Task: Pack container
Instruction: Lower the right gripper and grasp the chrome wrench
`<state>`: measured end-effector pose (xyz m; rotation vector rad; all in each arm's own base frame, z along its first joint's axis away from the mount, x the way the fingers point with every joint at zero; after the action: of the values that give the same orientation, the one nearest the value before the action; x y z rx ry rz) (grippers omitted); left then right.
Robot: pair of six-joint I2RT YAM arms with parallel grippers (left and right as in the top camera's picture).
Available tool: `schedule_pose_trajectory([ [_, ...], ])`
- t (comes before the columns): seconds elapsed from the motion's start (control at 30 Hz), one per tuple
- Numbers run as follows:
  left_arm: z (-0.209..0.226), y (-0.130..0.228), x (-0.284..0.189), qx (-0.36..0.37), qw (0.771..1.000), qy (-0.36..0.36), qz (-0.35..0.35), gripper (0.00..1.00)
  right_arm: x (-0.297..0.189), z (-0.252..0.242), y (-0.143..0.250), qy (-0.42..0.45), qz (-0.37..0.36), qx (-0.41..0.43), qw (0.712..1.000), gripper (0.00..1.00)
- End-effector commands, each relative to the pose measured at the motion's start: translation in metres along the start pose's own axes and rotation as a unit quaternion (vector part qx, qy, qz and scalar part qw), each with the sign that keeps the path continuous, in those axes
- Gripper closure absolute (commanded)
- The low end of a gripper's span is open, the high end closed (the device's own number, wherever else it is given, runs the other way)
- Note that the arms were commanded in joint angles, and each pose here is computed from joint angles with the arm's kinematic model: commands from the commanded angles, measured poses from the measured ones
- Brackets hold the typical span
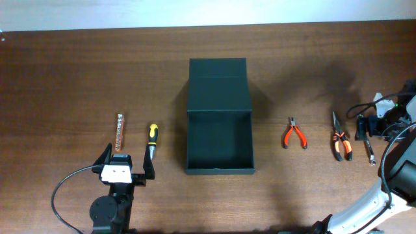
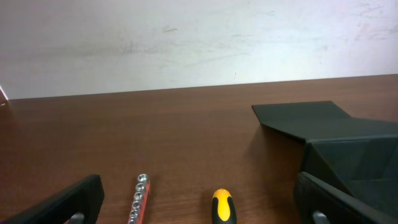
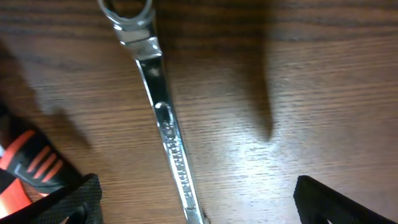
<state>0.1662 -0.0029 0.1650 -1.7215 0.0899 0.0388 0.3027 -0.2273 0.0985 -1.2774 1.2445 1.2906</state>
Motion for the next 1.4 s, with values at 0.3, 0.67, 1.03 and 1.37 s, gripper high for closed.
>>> schedule_pose_trajectory([
  [0.3, 0.001, 0.002, 0.0, 0.008, 1.0, -0.005, -0.001, 0.01, 0.005, 0.0, 0.001, 0.006, 0.014, 0.008, 1.0, 0.01],
  [0.67, 0.001, 0.002, 0.0, 0.008, 1.0, -0.005, -0.001, 0.01, 0.016, 0.007, 0.0, -0.001, 0.025, 0.0, 1.0, 0.01],
  [1.03, 0.001, 0.002, 0.0, 0.008, 1.0, -0.005, -0.001, 0.01, 0.023, 0.008, 0.002, -0.002, 0.026, 0.0, 1.0, 0.01],
  [1.37, 0.001, 0.002, 0.0, 0.008, 1.0, -0.005, -0.001, 0.01, 0.031, 0.011, 0.004, -0.001, 0.025, 0.0, 1.0, 0.01],
])
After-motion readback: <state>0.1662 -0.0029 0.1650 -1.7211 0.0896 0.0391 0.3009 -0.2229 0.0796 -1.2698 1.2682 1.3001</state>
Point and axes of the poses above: each gripper's point midway between its finger pads, its own x axis out along the fingers, its own z axis along the line the jaws close on, y = z × x, the point moved 8 cm from there along -x, back along the fingers, and after that the axes turned 11 degrees about -x, right-handed, at the moved point
